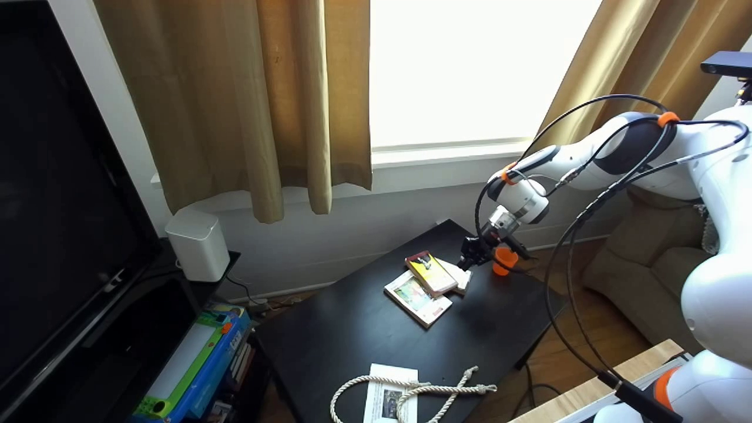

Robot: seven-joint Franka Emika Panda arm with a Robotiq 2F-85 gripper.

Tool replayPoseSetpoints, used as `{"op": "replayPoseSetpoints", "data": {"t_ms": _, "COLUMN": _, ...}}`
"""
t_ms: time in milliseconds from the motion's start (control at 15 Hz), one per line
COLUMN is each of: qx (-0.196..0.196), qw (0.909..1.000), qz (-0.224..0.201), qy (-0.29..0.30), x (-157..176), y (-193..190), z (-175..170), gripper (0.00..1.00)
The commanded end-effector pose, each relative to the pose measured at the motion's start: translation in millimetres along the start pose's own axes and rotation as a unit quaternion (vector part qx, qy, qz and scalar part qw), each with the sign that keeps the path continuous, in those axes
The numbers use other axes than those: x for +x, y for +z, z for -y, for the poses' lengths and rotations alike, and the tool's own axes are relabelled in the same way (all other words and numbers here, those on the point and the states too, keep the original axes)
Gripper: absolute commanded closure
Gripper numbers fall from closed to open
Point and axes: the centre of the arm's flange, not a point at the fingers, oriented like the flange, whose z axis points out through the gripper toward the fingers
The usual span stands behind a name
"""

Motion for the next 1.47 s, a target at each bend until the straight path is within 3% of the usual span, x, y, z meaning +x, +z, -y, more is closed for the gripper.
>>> {"op": "replayPoseSetpoints", "data": {"t_ms": 0, "qx": 0.039, "qw": 0.9991, "qz": 0.01, "qy": -0.009, "x": -3, "y": 8, "z": 10, "gripper": 0.94}}
{"op": "replayPoseSetpoints", "data": {"t_ms": 200, "qx": 0.039, "qw": 0.9992, "qz": 0.009, "qy": -0.009, "x": -1, "y": 11, "z": 13, "gripper": 0.94}}
{"op": "replayPoseSetpoints", "data": {"t_ms": 267, "qx": 0.032, "qw": 0.9995, "qz": -0.004, "qy": -0.009, "x": 0, "y": 9, "z": 12, "gripper": 0.5}}
{"op": "replayPoseSetpoints", "data": {"t_ms": 333, "qx": 0.027, "qw": 0.9995, "qz": -0.013, "qy": -0.011, "x": 2, "y": 7, "z": 12, "gripper": 0.49}}
{"op": "replayPoseSetpoints", "data": {"t_ms": 800, "qx": -0.034, "qw": 0.9952, "qz": -0.079, "qy": -0.048, "x": 39, "y": 12, "z": 26, "gripper": 0.0}}
{"op": "replayPoseSetpoints", "data": {"t_ms": 1400, "qx": -0.074, "qw": 0.9872, "qz": -0.089, "qy": -0.11, "x": 86, "y": 59, "z": 45, "gripper": 0.0}}
